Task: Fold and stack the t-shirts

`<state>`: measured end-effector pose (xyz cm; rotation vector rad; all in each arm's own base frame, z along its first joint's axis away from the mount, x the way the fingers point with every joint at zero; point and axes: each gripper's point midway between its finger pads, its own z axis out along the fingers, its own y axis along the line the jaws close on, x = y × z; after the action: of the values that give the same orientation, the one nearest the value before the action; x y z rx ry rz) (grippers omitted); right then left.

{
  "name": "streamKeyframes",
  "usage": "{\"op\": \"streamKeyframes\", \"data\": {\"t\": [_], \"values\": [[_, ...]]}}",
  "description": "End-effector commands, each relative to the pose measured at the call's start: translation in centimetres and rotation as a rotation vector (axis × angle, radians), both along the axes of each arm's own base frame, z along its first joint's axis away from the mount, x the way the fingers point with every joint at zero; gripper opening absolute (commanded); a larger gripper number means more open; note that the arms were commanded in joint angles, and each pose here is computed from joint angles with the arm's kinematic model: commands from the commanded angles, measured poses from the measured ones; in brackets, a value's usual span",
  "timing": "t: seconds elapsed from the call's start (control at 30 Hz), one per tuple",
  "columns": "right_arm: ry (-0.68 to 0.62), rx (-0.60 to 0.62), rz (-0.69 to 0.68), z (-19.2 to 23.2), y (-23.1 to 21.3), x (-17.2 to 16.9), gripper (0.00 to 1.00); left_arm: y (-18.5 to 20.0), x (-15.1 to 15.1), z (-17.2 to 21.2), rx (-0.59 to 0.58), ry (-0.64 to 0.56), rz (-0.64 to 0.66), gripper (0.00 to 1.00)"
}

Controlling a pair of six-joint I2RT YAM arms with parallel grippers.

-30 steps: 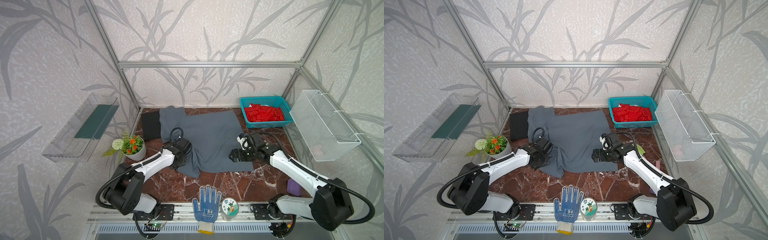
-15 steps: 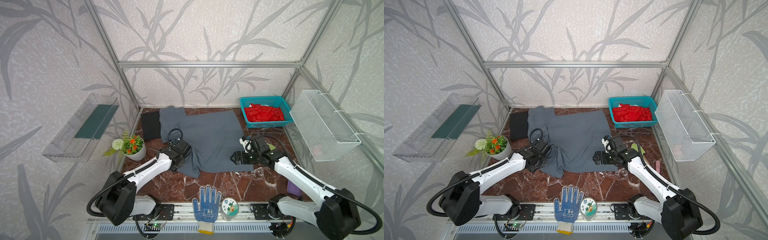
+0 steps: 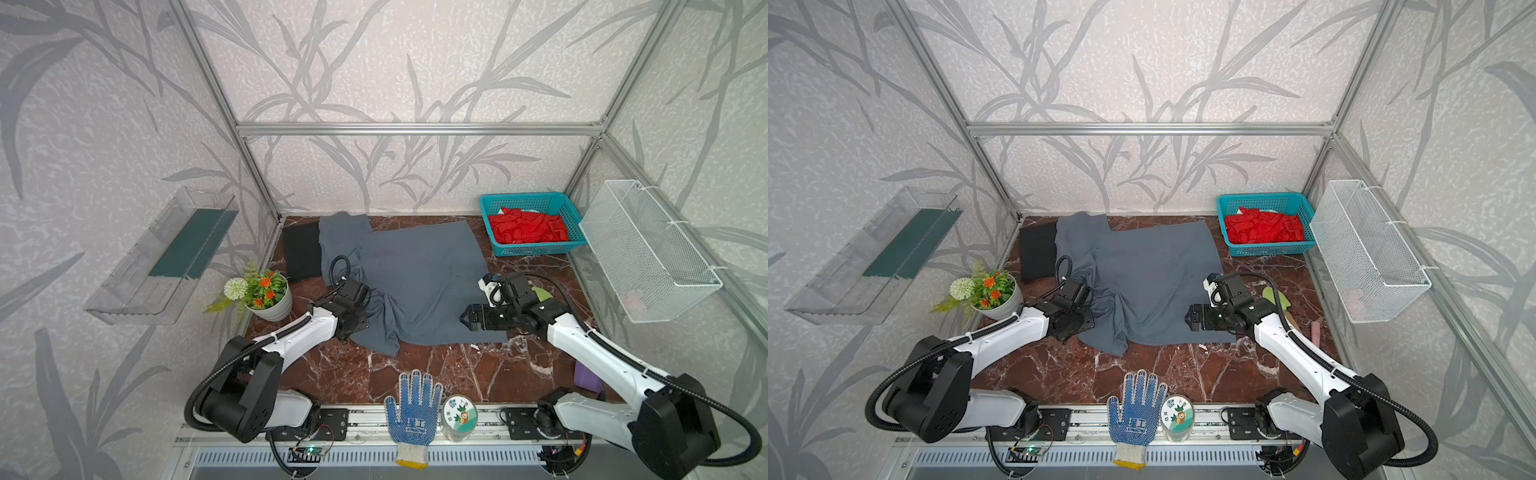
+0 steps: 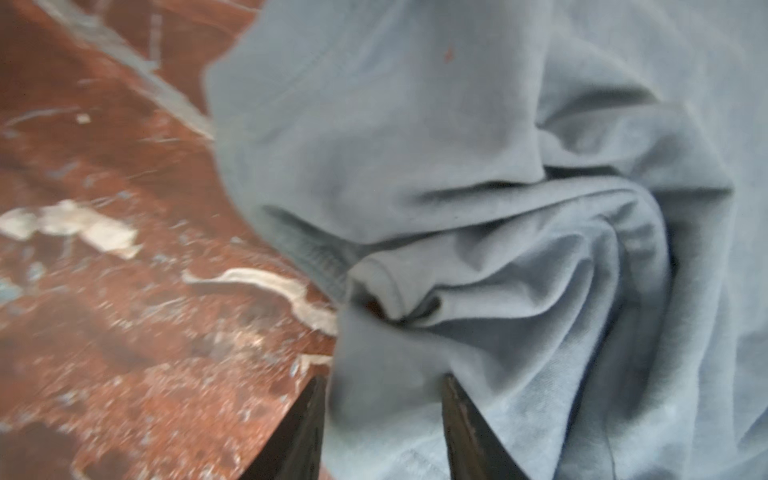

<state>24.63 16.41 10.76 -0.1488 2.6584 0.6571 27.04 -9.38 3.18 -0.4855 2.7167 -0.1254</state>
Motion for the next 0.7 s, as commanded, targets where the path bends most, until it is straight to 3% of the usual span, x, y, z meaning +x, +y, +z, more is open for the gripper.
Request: {"op": "streamKeyframes", "data": {"t": [0.0, 0.2, 0.4, 0.47, 0.67], "values": [[-0.019, 0.007, 0.001, 0.4, 0.1, 0.5, 0.95, -0.4, -0.2, -0.9, -0.025, 0.022, -0.018, 0.39], [-0.017, 0.016, -0.004, 0.0, 0.0, 0.8, 0.95, 0.0, -0.8, -1.2, -0.017, 0.026, -0.003, 0.34], [-0.008, 0.020, 0.006, -0.2, 0.3, 1.1, 0.95, 0.6, -1.7, -0.5, 0.002, 0.040, 0.012, 0.06], [-0.015, 0.023, 0.005, -0.1, 0.3, 1.2, 0.95, 2.0, -2.8, 0.7, 0.078, 0.051, 0.060, 0.00], [0.000, 0.036, 0.005, -0.7, 0.6, 1.3, 0.95, 6.4, -8.2, 4.8, 0.377, 0.091, 0.207, 0.00]]}}
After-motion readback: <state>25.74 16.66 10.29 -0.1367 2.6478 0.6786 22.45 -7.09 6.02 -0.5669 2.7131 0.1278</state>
